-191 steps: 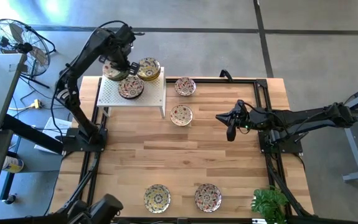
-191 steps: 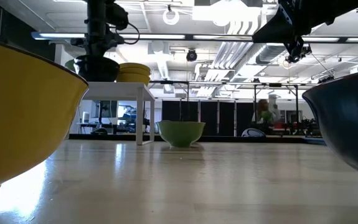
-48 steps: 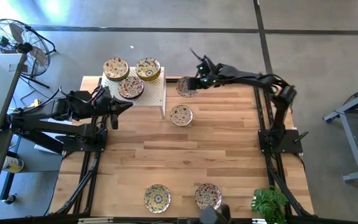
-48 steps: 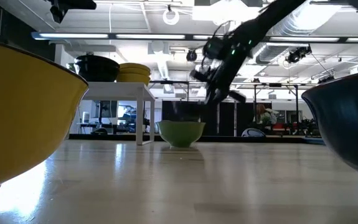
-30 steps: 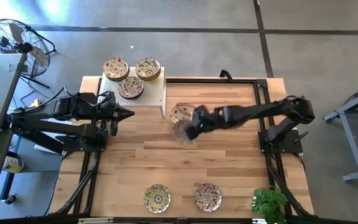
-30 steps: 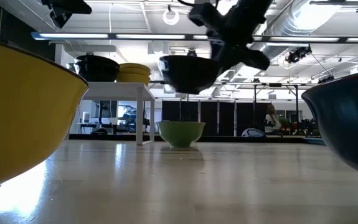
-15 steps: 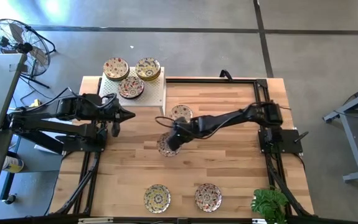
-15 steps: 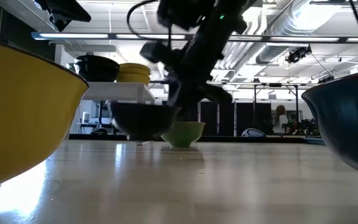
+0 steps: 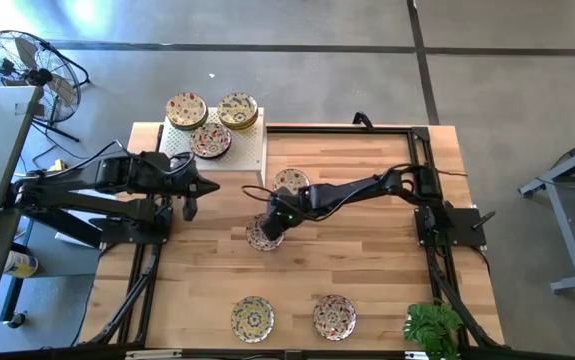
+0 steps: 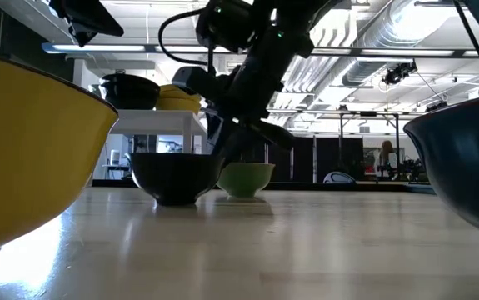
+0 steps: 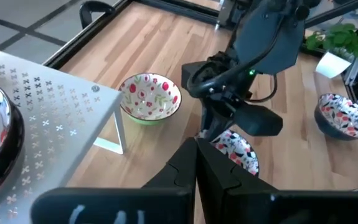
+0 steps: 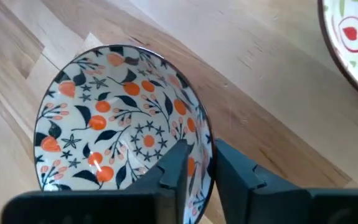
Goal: Pick & Place Mini bowls
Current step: Stack the orange patterned bowl on the orange patterned bowl on the shelf
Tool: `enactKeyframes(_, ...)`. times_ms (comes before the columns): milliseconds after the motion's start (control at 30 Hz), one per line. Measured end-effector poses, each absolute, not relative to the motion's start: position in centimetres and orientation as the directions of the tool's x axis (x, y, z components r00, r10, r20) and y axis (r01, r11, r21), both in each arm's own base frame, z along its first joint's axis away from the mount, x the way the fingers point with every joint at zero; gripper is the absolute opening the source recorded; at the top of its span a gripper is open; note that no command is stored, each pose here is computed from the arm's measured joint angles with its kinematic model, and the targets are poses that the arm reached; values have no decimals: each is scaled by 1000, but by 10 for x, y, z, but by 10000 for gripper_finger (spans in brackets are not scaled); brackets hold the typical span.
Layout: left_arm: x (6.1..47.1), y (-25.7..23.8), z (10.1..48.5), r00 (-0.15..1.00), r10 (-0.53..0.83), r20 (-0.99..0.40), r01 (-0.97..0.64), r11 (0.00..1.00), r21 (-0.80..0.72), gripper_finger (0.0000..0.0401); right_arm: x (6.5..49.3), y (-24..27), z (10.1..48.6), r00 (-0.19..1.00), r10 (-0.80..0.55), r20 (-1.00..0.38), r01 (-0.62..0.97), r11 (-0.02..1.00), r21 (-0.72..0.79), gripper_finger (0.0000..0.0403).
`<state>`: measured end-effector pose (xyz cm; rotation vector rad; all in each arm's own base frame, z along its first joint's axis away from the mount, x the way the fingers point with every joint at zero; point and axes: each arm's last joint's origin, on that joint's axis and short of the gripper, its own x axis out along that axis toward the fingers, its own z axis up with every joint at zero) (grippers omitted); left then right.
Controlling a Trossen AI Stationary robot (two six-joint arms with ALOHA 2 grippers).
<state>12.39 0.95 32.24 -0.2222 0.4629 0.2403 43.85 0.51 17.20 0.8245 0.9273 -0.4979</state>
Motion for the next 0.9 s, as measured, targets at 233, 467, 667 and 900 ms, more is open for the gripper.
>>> enactKeyframes(233, 134, 9, 312, 816, 166, -554, -293, 945, -147, 1, 430, 3, 215, 617, -83, -783, 599, 695, 398, 110)
enactKeyframes(467, 160, -7, 296, 751, 115, -650, -257, 958, -128, 1, 387, -1, 294, 744, -194, -640, 431, 871, 237, 85)
enactKeyframes(667, 188, -33, 271, 660, 68, -748, -169, 984, -59, 1, 334, -2, 293, 780, -207, -590, 392, 897, 204, 7)
enactKeyframes(900, 216, -60, 241, 533, 44, -845, -94, 996, -8, 9, 273, -5, 279, 838, -111, -534, 329, 884, 333, 20)
